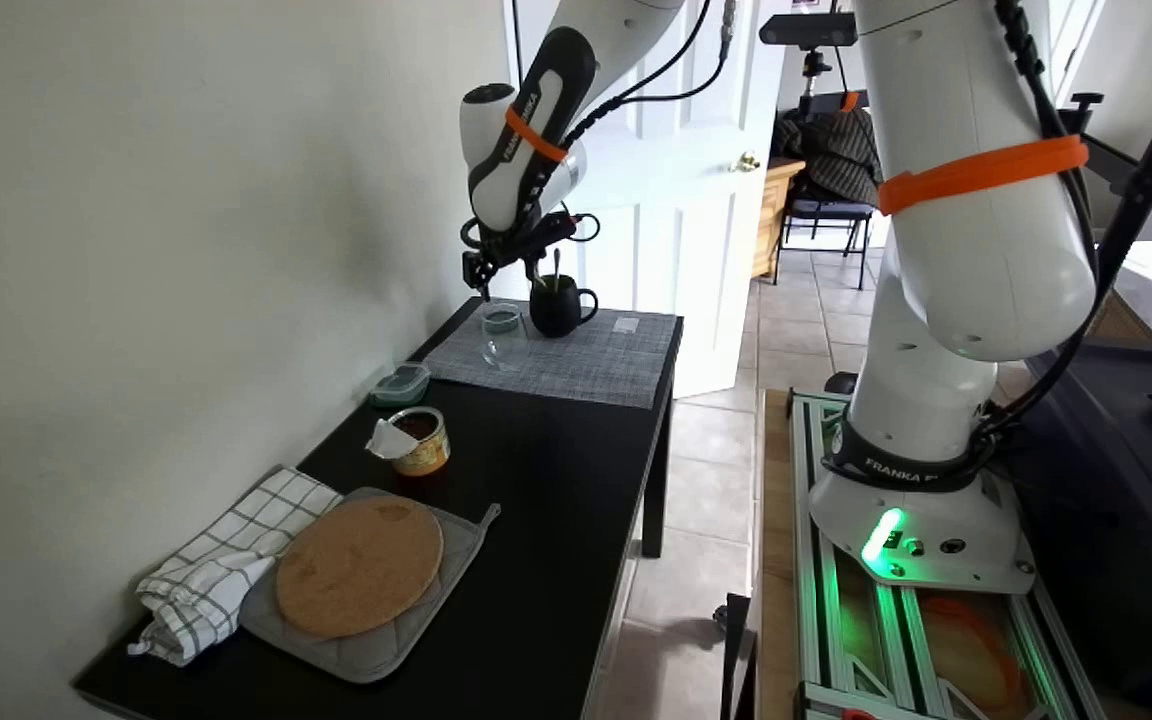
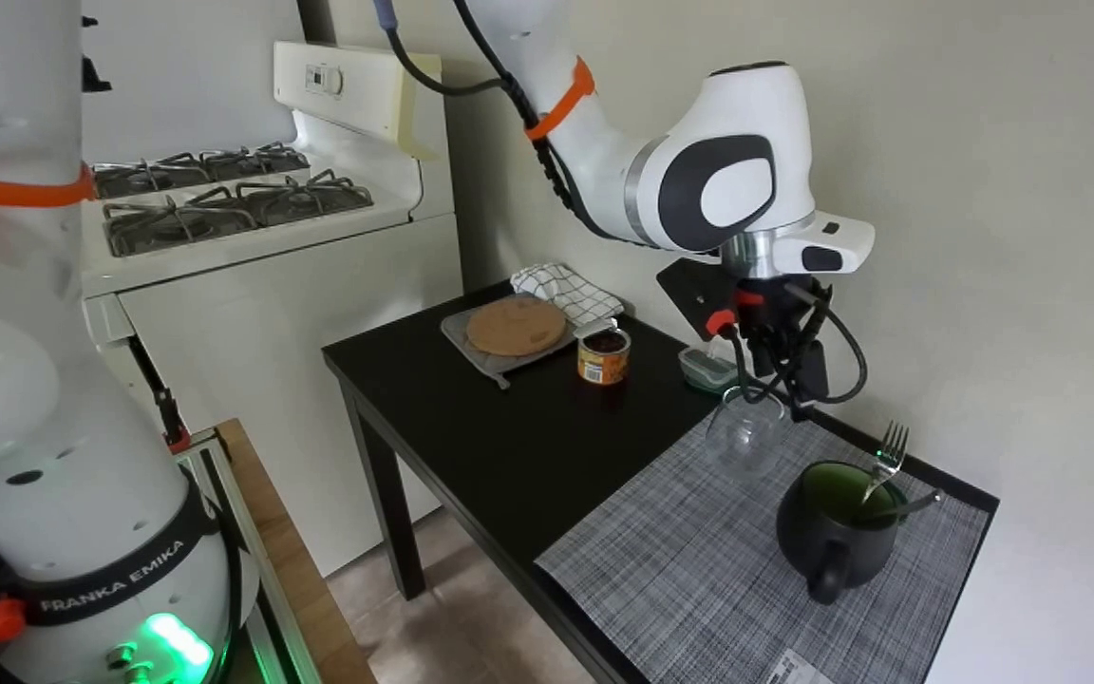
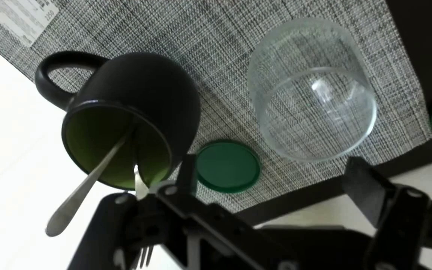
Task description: Put the glass cup on the grey placemat.
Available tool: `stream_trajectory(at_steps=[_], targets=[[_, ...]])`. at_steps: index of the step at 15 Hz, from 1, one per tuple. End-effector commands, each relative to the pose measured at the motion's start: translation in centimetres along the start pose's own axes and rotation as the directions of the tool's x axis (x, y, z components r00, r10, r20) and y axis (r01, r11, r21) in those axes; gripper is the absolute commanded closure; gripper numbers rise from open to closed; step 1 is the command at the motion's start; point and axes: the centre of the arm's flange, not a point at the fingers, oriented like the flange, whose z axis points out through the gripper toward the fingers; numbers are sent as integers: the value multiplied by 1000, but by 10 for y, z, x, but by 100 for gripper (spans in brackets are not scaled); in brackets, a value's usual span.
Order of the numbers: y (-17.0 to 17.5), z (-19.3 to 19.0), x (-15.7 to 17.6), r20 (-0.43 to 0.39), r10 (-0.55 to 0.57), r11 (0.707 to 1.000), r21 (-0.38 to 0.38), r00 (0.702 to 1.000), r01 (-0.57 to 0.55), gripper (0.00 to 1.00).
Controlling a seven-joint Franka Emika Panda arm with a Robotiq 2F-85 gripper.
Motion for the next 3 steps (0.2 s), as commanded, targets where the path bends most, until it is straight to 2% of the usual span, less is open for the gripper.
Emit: stream_trajectory(at_steps=[1, 2, 3], targets=[[9, -42, -5, -11, 5, 995, 101, 1000, -4, 0], [2, -18, 6, -21, 13, 999, 32, 1000, -12, 0], [2, -26, 8, -30, 10, 999, 44, 1000, -9, 0]])
